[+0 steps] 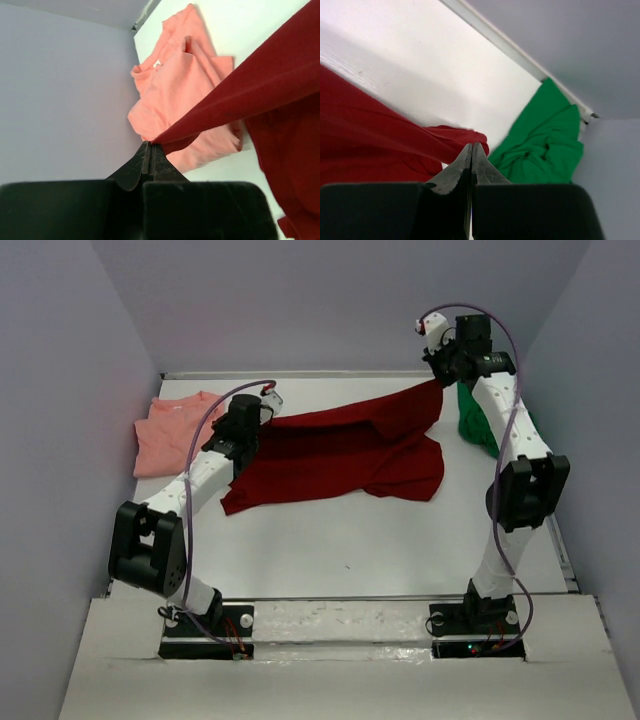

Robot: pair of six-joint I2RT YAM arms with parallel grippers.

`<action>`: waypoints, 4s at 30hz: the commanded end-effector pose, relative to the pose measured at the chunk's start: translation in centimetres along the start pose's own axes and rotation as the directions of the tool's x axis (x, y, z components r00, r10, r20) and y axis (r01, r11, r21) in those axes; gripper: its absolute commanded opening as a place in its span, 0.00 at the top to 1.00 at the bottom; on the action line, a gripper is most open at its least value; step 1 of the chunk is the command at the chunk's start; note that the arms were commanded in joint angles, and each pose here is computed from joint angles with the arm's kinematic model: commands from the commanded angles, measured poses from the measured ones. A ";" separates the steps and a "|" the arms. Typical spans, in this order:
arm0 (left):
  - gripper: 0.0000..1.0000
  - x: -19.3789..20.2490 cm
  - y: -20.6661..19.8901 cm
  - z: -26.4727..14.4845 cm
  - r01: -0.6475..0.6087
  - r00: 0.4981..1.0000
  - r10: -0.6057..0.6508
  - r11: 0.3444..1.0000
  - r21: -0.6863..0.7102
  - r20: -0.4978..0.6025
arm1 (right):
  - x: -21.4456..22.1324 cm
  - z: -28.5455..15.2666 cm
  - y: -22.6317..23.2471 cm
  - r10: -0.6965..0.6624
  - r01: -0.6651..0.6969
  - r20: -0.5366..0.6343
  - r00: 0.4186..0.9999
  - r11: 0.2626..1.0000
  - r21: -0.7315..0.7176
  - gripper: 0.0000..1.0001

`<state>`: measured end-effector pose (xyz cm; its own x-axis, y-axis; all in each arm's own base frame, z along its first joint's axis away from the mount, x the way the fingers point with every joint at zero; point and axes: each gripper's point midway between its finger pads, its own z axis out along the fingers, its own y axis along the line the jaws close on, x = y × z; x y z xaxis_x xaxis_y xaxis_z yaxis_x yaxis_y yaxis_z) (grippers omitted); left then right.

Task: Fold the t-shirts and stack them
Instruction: Flatten the tshirt out

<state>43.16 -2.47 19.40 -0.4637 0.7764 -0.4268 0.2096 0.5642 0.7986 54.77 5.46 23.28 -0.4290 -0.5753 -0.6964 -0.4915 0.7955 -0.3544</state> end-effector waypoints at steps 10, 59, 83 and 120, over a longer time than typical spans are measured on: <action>1.00 -1.5 10.5 -8.6 0.205 0.974 -0.182 0.960 -0.188 0.134 | -2.4 -17.7 -1.2 -0.025 -0.005 0.160 0.987 0.983 0.183 1.00; 1.00 -13.5 27.3 -13.9 0.711 0.666 -0.457 0.629 -0.315 0.589 | -12.9 -20.8 -11.4 -0.075 -0.142 0.461 0.884 0.898 0.417 1.00; 1.00 -5.7 27.8 -30.0 0.688 0.464 -0.481 0.724 0.039 0.744 | -7.5 -45.6 -4.4 -0.096 -0.315 0.658 0.747 0.820 0.478 1.00; 0.01 -6.5 11.9 2.1 0.361 0.932 -0.319 0.750 -0.554 0.174 | 1.2 -7.1 -8.2 0.157 -0.203 0.222 0.962 0.958 0.203 0.37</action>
<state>54.44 -1.55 21.68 -0.4612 0.6322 -0.6227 -0.2506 0.5804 0.7748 55.65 -3.38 21.37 -0.4918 -0.3471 -0.7985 -0.2716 0.9325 -0.2381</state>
